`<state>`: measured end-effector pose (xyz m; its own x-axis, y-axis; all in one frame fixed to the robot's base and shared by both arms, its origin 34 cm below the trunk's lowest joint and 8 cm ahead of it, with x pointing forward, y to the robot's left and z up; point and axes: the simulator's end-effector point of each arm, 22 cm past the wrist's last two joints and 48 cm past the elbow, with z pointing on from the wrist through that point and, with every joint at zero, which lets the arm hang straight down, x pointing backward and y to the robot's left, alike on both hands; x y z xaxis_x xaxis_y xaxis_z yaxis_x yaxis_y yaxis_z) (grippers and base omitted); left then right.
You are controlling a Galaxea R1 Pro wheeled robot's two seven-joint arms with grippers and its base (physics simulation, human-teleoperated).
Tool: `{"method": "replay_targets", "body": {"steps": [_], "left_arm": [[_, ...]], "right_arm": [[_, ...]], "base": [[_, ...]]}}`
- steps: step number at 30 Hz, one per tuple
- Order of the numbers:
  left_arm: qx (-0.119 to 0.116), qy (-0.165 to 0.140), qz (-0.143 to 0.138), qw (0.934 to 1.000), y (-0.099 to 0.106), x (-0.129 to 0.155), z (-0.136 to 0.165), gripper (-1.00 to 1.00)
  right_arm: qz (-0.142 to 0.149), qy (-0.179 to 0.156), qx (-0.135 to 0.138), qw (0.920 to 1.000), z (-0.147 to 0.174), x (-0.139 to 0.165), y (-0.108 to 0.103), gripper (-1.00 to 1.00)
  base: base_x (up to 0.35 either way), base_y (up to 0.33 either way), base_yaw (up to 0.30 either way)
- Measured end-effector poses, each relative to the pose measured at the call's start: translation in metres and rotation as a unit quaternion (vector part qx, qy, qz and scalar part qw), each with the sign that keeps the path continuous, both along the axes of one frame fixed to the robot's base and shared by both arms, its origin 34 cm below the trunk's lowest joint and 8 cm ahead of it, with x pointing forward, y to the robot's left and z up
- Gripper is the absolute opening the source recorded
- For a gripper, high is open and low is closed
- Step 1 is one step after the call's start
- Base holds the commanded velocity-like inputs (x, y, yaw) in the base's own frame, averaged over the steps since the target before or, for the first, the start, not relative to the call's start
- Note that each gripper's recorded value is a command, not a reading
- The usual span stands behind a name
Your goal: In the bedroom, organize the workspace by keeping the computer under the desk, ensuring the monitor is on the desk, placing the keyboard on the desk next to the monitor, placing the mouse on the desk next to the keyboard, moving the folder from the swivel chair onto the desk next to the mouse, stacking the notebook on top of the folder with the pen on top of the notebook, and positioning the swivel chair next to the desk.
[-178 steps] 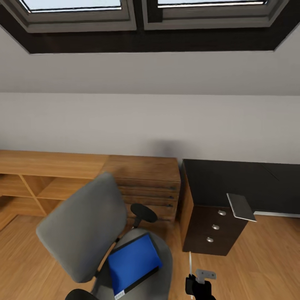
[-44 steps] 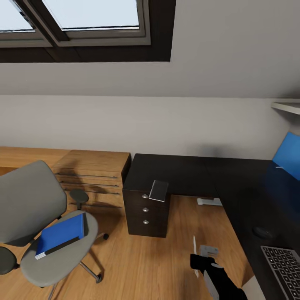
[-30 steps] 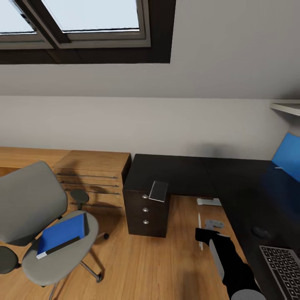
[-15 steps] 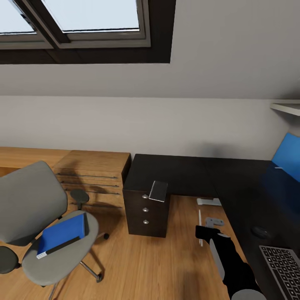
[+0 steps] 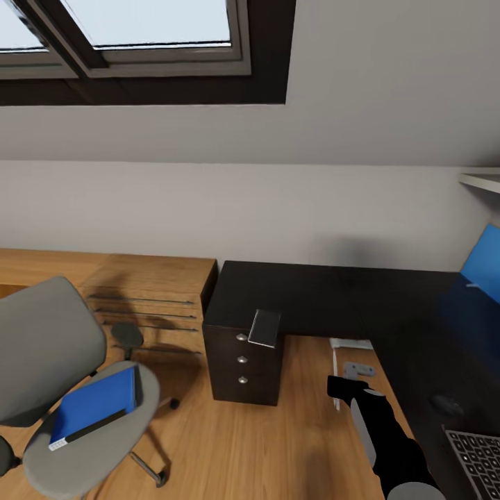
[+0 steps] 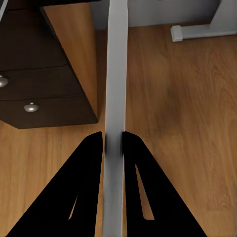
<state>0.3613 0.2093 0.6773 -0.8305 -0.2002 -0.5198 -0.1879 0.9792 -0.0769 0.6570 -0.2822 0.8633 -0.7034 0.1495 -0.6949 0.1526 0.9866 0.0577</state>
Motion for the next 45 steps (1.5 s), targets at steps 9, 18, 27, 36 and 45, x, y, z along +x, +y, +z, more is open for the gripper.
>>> {"method": "replay_targets", "body": {"steps": [9, 18, 27, 36, 45], "left_arm": [[0.000, 0.000, 0.000, 1.0000, 0.000, 0.000, 0.000, 1.00], [0.001, 0.009, -0.002, 1.0000, 0.000, -0.008, -0.004, 1.00], [0.002, 0.015, -0.004, 0.9999, 0.000, -0.013, -0.007, 1.00], [0.002, 0.015, -0.004, 0.9999, 0.000, -0.013, -0.007, 1.00], [0.002, 0.016, -0.003, 0.9999, 0.000, -0.013, -0.007, 1.00]], "right_arm": [[-0.001, 0.000, -0.001, 1.0000, 0.000, 0.000, -0.001, -1.00], [-0.002, 0.000, -0.001, 1.0000, 0.001, 0.000, -0.002, -1.00], [-0.002, 0.001, -0.001, 1.0000, 0.000, 0.000, -0.002, -1.00], [-0.002, 0.002, -0.003, 1.0000, 0.000, -0.001, -0.005, -1.00], [-0.003, 0.004, -0.009, 0.9999, 0.000, -0.001, -0.012, -1.00]], "base": [[0.333, 0.000, 0.000], [0.335, 0.000, 0.000], [0.336, 0.000, 0.000], [0.336, 0.000, 0.000], [0.244, -0.011, 0.000]]}}
